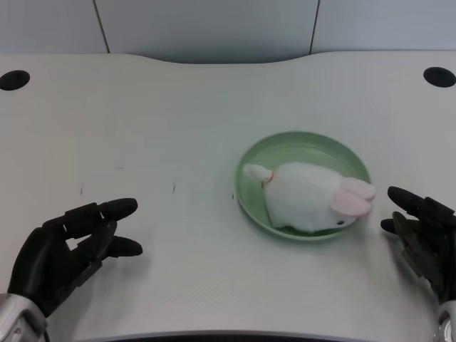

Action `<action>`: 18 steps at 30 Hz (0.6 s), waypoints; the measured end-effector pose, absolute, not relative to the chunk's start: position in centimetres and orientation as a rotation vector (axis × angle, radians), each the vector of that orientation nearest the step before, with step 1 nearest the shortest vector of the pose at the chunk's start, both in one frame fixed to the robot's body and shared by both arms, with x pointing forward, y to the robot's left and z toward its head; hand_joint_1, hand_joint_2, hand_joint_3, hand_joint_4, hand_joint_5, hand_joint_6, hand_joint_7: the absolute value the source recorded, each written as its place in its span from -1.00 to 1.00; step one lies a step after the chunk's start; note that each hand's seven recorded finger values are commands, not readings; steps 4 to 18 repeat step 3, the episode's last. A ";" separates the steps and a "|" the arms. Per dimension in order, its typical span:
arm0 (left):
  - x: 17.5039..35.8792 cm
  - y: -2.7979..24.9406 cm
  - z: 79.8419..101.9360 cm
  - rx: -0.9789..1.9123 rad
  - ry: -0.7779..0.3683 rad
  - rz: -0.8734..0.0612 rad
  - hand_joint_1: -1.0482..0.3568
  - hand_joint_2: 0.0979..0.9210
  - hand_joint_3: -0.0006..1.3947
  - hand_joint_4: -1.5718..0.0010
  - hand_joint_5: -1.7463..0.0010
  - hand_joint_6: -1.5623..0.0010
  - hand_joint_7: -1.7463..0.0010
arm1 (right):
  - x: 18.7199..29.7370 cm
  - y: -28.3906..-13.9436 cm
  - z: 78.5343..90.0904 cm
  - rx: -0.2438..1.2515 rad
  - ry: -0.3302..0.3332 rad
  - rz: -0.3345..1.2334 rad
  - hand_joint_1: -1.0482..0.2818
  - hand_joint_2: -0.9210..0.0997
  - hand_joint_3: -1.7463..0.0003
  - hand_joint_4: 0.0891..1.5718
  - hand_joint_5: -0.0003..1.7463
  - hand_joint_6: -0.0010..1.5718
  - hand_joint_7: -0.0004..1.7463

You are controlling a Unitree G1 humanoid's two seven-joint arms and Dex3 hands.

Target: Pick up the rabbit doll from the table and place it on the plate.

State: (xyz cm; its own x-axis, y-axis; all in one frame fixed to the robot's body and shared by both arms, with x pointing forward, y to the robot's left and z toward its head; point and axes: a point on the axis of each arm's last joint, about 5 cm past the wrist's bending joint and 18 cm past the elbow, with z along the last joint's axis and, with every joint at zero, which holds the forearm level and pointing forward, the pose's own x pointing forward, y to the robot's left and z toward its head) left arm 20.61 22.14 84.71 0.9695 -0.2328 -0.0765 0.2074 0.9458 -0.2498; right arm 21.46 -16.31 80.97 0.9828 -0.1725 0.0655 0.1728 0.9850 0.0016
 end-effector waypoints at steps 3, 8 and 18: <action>20.5 22.2 84.7 -0.242 0.105 -0.222 -0.45 1.00 -0.52 0.23 -0.22 -0.19 0.97 | 21.5 -16.2 81.0 -0.001 -0.066 -0.174 0.10 -1.00 0.63 -0.27 -0.06 0.15 -0.99; 20.5 22.2 84.7 -0.242 0.105 -0.222 -0.45 1.00 -0.52 0.23 -0.22 -0.19 0.97 | 21.5 -16.2 81.0 -0.001 -0.066 -0.174 0.10 -1.00 0.63 -0.27 -0.06 0.15 -0.99; 20.5 22.2 84.7 -0.242 0.105 -0.222 -0.45 1.00 -0.52 0.23 -0.22 -0.19 0.97 | 21.5 -16.2 81.0 -0.001 -0.066 -0.174 0.10 -1.00 0.63 -0.27 -0.06 0.15 -0.99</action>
